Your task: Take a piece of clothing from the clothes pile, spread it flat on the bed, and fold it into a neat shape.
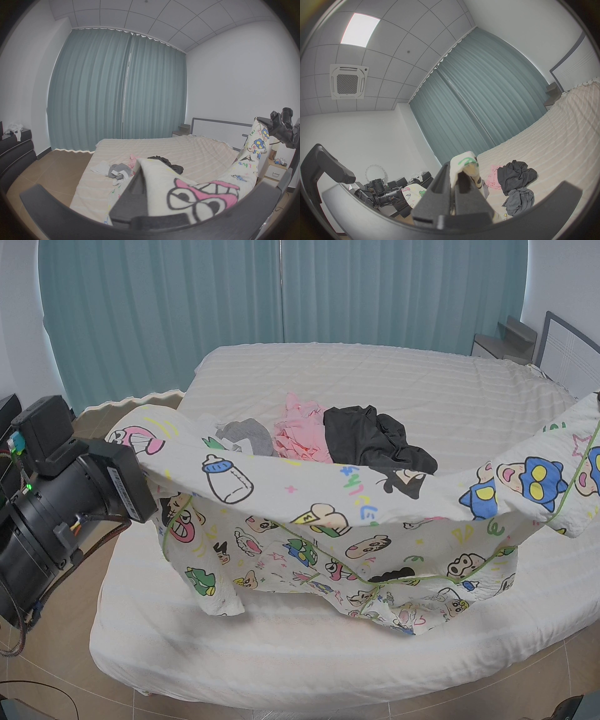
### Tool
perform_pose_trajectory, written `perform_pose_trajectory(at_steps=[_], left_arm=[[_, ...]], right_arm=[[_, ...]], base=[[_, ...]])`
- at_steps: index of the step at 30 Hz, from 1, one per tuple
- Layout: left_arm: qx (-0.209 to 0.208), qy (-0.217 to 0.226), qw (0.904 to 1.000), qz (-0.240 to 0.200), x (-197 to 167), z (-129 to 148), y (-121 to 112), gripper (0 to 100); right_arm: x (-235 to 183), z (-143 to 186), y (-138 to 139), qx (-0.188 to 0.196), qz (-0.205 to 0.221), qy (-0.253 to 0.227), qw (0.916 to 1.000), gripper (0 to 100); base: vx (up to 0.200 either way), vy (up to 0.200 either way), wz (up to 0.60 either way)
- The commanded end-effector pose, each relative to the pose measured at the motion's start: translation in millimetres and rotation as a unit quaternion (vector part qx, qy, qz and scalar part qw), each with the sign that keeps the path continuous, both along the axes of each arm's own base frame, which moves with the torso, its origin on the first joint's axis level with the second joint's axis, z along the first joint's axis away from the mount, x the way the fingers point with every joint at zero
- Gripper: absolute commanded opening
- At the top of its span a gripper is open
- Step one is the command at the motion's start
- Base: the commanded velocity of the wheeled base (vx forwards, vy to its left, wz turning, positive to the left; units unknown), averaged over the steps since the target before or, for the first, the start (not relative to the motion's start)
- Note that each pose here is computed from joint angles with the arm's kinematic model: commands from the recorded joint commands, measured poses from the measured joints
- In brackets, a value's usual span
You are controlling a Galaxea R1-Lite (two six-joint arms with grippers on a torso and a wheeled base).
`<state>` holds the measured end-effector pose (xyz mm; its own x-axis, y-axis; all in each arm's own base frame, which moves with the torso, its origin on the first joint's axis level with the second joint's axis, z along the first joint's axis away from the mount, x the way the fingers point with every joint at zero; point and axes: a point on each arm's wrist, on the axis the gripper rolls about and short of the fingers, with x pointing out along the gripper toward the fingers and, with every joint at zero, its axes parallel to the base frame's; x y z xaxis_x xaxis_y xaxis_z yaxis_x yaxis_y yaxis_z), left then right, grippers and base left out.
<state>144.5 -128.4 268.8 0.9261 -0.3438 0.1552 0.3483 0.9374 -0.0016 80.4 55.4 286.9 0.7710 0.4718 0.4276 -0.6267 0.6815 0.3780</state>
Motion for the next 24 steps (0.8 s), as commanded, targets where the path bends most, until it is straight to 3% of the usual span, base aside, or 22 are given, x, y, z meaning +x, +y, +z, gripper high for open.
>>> perform_pose_trajectory(at_steps=[1,24], left_arm=[[0.001,0.001,1.0,-0.001,0.7,-0.5,-1.4,0],[-0.001,-0.001,1.0,-0.003,-1.1,0.2,-0.9,0]], right_arm=[[-1.6,0.5,-1.1,0.004,0.002,-0.001,1.0,0],[-0.3,1.2,-0.5,0.03,0.015,0.013,0.9994,0]], base=[[0.0,-0.2,0.0],[0.0,-0.2,0.0]])
